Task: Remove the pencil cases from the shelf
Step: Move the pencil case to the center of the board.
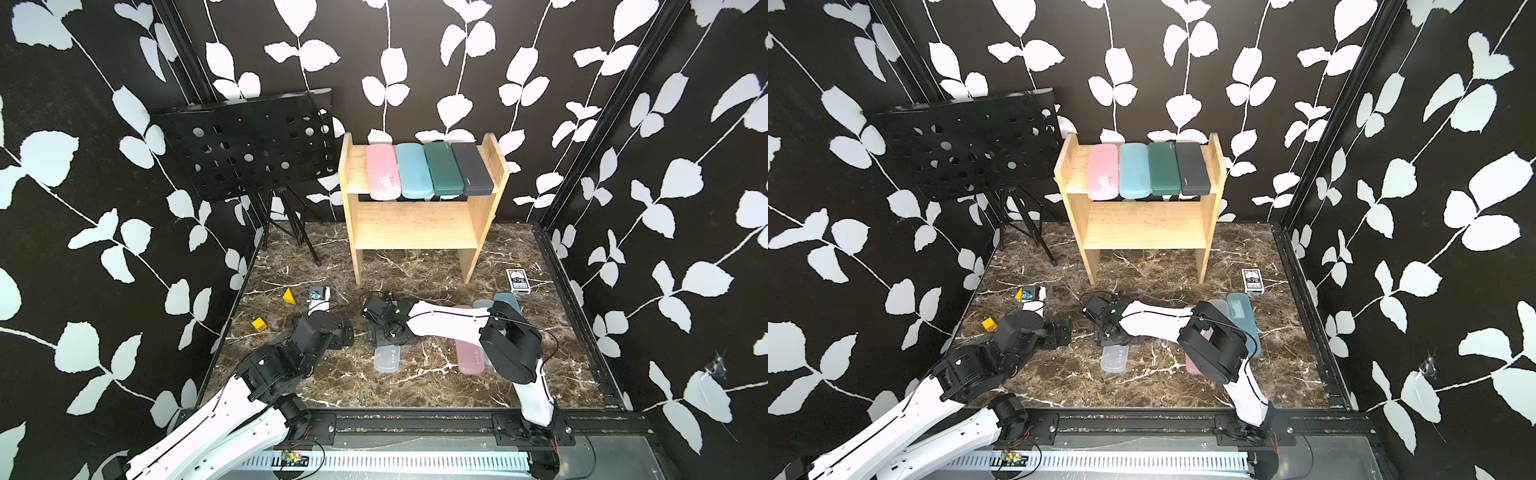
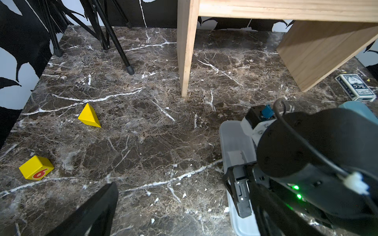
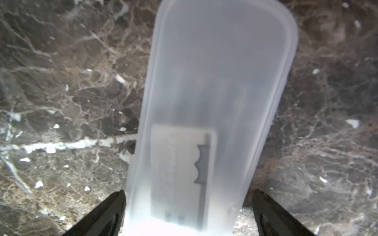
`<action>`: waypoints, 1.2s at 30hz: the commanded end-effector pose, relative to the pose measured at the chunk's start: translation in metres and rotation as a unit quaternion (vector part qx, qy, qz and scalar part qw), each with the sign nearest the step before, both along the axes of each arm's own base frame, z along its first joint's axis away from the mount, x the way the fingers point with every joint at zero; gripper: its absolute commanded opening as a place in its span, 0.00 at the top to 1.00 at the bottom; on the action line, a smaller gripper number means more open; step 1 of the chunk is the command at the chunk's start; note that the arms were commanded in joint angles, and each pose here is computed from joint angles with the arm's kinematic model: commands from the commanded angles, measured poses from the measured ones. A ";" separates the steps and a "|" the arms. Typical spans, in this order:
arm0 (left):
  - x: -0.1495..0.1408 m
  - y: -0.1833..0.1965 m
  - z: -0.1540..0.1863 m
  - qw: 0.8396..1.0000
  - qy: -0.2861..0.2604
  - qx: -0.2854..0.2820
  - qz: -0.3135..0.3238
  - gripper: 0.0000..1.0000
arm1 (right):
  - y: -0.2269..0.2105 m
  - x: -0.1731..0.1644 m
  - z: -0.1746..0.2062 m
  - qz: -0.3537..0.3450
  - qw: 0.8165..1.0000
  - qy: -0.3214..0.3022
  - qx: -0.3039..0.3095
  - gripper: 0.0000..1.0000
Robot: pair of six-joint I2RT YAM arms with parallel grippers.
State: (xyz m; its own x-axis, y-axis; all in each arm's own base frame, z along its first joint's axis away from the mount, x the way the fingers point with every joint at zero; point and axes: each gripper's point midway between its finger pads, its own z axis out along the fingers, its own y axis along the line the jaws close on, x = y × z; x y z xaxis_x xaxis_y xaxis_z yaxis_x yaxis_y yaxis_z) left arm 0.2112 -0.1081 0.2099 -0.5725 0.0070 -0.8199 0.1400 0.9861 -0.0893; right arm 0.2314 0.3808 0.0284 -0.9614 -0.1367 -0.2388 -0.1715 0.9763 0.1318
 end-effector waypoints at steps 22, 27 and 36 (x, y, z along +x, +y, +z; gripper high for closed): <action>0.001 0.010 0.013 1.000 -0.019 0.012 0.012 0.01 | -0.098 -0.011 -0.009 -0.004 0.997 0.068 -0.047 0.21; 0.003 0.006 0.010 1.000 -0.016 0.010 0.009 0.01 | -0.138 -0.019 -0.001 -0.001 0.995 0.055 -0.087 0.20; 0.006 0.000 0.005 1.000 -0.004 0.013 0.003 0.01 | -0.175 -0.024 -0.005 -0.014 0.992 0.066 -0.107 0.19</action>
State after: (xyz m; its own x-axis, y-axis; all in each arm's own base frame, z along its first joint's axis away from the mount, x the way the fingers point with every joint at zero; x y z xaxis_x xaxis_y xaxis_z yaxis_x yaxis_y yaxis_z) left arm 0.2146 -0.1053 0.2074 -0.5773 0.0349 -0.8158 0.1272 0.9907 -0.0476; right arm 0.2129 0.2296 0.0264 -0.9847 -0.1447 -0.0969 -0.1454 0.9894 0.0003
